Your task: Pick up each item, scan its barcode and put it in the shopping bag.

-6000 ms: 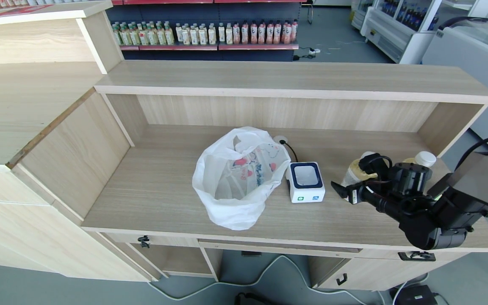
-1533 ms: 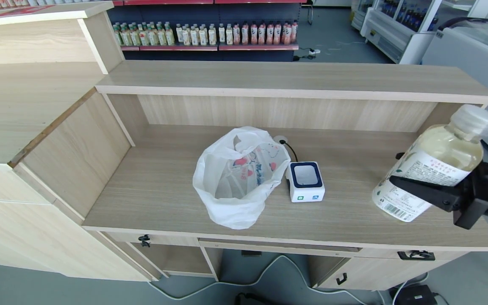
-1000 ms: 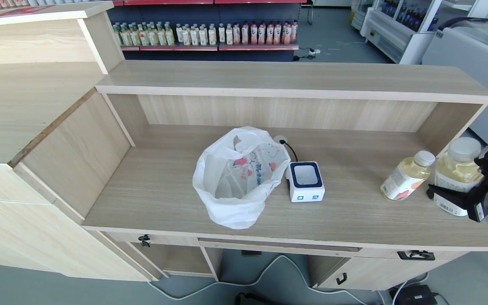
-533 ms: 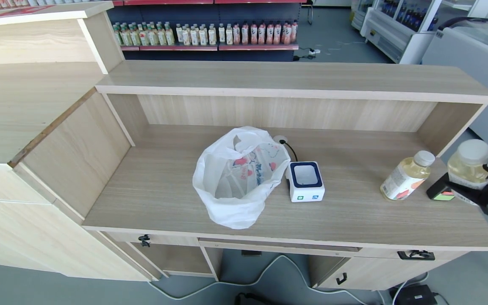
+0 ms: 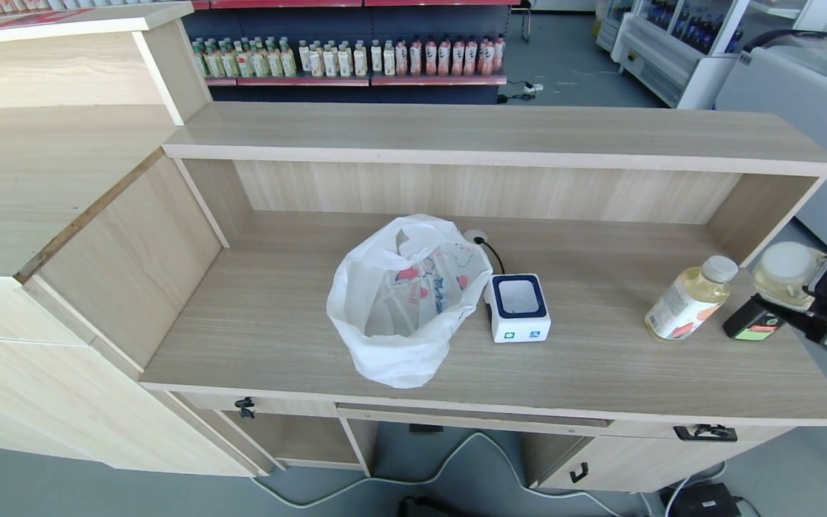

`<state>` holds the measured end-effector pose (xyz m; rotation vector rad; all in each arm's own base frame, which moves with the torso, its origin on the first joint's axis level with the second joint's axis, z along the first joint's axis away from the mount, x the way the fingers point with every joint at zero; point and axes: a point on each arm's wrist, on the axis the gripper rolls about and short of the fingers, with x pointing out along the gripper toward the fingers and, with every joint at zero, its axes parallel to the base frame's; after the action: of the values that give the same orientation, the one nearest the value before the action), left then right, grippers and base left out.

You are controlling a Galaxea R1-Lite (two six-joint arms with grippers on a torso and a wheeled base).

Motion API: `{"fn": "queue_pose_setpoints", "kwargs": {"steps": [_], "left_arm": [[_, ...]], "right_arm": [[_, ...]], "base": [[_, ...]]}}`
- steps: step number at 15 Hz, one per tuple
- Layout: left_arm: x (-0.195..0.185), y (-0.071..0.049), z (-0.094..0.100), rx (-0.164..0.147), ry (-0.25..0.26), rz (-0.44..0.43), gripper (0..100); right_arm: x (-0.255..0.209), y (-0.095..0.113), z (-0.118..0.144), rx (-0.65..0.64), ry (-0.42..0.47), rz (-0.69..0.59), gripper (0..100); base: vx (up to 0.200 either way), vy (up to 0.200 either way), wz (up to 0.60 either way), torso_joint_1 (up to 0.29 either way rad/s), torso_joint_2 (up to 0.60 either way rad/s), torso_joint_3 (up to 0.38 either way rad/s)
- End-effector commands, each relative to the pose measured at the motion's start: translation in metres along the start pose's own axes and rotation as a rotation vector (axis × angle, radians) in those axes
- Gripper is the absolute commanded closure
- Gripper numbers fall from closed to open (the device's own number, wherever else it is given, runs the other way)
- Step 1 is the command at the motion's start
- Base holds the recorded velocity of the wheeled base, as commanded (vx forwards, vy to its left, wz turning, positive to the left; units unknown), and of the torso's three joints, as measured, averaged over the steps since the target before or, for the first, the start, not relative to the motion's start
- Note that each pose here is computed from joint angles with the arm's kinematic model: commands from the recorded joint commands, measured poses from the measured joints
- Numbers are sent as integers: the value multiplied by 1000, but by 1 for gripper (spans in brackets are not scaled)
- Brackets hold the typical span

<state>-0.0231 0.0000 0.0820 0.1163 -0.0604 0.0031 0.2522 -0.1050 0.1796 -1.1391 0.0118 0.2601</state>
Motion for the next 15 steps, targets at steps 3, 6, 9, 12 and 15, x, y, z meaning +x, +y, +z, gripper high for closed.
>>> {"fn": "queue_pose_setpoints", "kwargs": {"steps": [3,6,9,12,15], "left_arm": [[0,0,0,0,-1,1,0],[0,0,0,0,-1,1,0],[0,0,0,0,-2,1,0],[0,0,0,0,-1,1,0],[0,0,0,0,-2,1,0]], "right_arm": [[27,-9,1,-187,-110,-94,100],[47,7,14,-250,-220,-87,100],[61,43,15,-296,-297,7,100],[68,62,9,-332,-341,67,100],[70,71,5,-328,-358,97,100]], "base": [[0,0,600,4,2,1],[0,0,600,1,4,2],[0,0,0,0,0,0],[0,0,0,0,0,0],[0,0,0,0,0,0]]}}
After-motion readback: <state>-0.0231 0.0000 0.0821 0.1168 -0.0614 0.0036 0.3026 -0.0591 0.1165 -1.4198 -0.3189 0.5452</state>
